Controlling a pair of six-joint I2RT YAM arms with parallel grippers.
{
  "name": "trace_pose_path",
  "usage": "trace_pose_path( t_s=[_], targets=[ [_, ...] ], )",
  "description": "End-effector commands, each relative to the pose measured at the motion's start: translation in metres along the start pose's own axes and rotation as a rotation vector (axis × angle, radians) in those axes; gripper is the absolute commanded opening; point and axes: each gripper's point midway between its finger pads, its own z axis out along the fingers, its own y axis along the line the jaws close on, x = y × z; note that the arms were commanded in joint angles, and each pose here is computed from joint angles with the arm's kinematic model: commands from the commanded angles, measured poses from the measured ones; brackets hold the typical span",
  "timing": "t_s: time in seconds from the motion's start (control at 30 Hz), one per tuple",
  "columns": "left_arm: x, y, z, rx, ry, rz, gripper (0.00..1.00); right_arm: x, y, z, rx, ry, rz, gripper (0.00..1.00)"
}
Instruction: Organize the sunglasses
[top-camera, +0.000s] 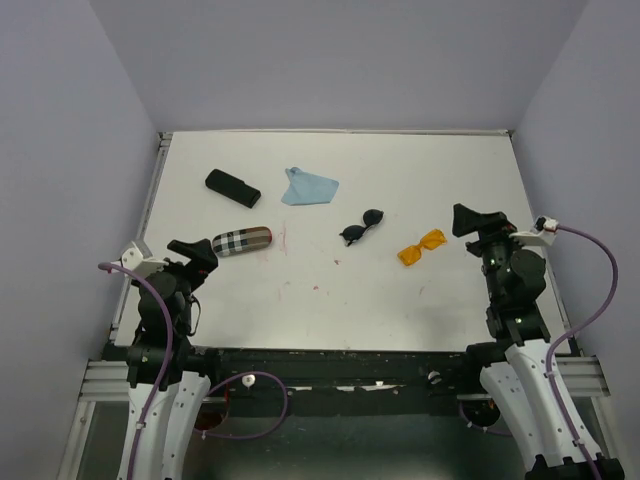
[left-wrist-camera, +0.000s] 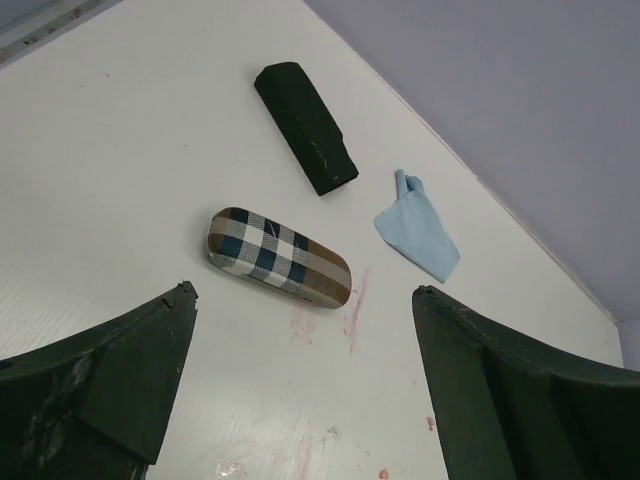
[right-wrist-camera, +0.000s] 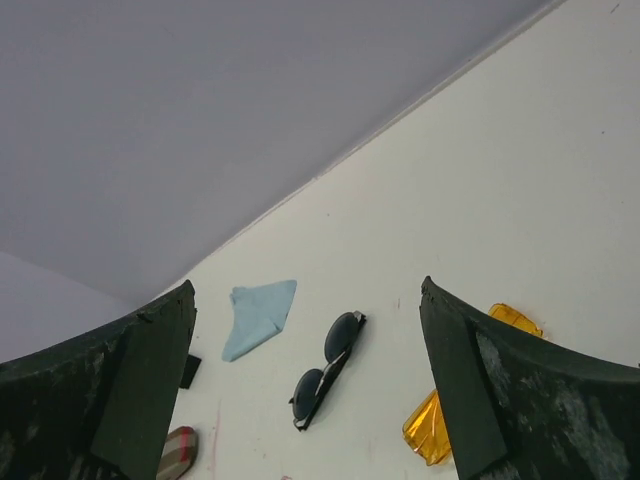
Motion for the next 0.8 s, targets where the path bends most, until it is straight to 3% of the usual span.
trace_pose_path(
  t_s=[0.0, 0.37, 0.77],
  targets=[
    [0.007, 0.006, 0.003, -0.032, 0.021, -0.006, 0.99, 0.007, 0.002, 0.003, -0.016, 0.03, -0.003, 1.0],
    [0.029, 0.015, 0.02, -0.137, 0.142, -0.014, 0.99, 0.036, 0.011, 0.014, -0.098, 0.16, -0.049, 1.0],
    [0.093, 0.012, 0.068, -0.295, 0.393, -0.186, 0.99, 0.062, 0.023, 0.019, -0.189, 0.285, -0.058, 1.0]
  ],
)
